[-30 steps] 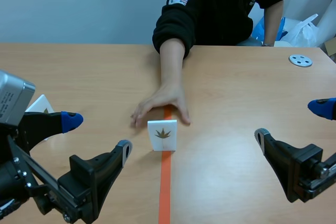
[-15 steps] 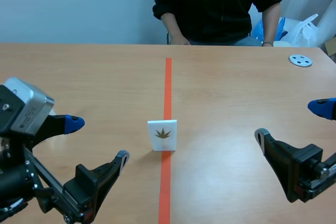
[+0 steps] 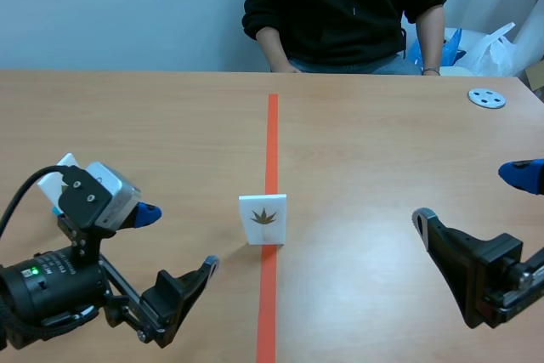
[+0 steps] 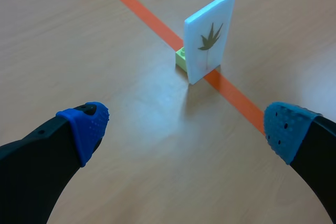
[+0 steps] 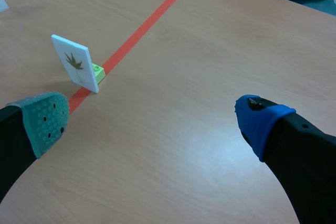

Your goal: Sort the leaf by its shape. The table is split by an orange tape line. A compound leaf with several leaflets goes to the left side, a simple leaf with one blade goes to the right side. Return to the home posture when a red brick is placed on the table.

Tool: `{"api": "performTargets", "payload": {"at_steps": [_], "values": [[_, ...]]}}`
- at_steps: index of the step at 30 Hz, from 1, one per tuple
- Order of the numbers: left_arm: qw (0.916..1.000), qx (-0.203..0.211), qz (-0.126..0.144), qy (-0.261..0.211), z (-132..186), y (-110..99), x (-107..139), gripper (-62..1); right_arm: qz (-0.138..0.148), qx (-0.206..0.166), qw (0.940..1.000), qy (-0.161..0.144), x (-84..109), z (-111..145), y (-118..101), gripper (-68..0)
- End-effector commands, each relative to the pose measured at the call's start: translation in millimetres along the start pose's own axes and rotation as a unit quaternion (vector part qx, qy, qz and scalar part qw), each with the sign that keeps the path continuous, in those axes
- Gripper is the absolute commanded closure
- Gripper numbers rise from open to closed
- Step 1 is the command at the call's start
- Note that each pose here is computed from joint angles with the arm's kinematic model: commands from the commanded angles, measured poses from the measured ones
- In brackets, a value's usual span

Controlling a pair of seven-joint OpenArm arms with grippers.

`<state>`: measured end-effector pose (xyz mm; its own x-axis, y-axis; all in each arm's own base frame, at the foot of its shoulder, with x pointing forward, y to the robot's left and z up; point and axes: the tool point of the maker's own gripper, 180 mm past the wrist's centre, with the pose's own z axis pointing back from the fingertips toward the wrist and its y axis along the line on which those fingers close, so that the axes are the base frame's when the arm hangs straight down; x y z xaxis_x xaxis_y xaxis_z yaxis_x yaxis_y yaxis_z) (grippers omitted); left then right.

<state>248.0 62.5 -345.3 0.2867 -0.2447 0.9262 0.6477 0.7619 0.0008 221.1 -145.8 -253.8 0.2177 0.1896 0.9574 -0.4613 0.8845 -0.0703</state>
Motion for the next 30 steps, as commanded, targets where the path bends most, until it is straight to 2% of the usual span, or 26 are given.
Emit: {"api": "performTargets", "payload": {"at_steps": [1,5,13,21,25,30], "values": [[0.9997,-0.006,-0.005,-0.025,-8,-3,13,-62.3,0.006,0.003,0.9998,-0.019,11.6,-2,-1,-67.9],[0.9994,-0.019,-0.023,-0.017,-26,-5,3,-62.3,0.006,0.003,0.9998,-0.019,11.6,-2,-1,-67.9],[0.9994,-0.015,-0.001,-0.030,-62,2,-2,-62.3,0.006,0.003,0.9998,-0.019,11.6,-2,-1,-67.9],[0.9982,-0.052,-0.013,-0.027,-97,-21,-1,-62.3,0.006,0.003,0.9998,-0.019,11.8,-2,-1,-67.9],[0.9983,-0.045,-0.015,-0.035,-110,-23,2,-62.3,0.006,0.003,0.9998,-0.019,11.7,-2,-1,-67.9],[0.9983,-0.040,-0.015,-0.039,-118,-18,7,-53.5,0.006,0.003,0.9998,-0.019,11.7,-2,-1,-67.9]]}}
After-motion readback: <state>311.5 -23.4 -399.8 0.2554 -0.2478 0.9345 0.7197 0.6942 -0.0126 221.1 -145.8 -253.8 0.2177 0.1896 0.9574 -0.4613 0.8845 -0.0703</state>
